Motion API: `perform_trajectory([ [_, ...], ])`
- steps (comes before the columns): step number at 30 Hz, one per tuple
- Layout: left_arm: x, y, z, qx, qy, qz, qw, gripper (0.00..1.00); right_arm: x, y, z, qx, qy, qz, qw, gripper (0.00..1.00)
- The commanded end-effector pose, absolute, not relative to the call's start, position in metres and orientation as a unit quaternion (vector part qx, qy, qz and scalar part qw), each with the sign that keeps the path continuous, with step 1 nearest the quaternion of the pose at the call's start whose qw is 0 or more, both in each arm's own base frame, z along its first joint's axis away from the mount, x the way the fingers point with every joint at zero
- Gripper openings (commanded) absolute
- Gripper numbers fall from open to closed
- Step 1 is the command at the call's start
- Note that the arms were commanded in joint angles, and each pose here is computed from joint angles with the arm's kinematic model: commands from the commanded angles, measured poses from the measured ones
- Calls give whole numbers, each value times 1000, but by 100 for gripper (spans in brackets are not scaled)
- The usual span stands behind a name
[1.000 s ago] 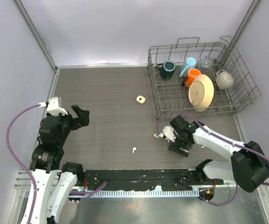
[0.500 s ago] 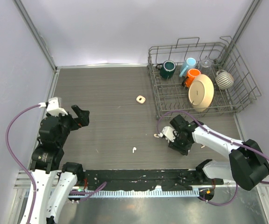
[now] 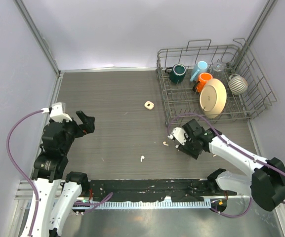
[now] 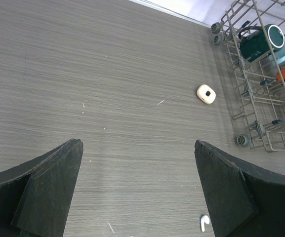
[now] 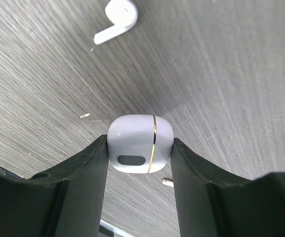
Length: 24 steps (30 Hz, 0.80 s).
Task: Insert the wireless bluetooth earbuds into the charging case
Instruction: Pick up the charging case at the center of the board.
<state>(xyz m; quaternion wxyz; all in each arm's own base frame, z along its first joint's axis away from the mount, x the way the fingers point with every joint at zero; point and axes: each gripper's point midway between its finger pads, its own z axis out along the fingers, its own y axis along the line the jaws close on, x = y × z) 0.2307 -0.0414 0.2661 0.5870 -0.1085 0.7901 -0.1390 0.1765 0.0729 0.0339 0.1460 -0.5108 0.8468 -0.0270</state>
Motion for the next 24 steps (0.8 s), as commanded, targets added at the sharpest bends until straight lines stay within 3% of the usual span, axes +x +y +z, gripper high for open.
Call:
perform_trajectory([
  [1,236,-41,271,-105,788,-136,591,100,200,94,71,-496,840,-8,220,1],
  [15,238,-39,267,-108,794,-129,584,100,197,137,122,-517,802,66,291,1],
  [24,239,-52,282,-135,777,-186,586,100,197,170,153,-511,788,108,327,1],
])
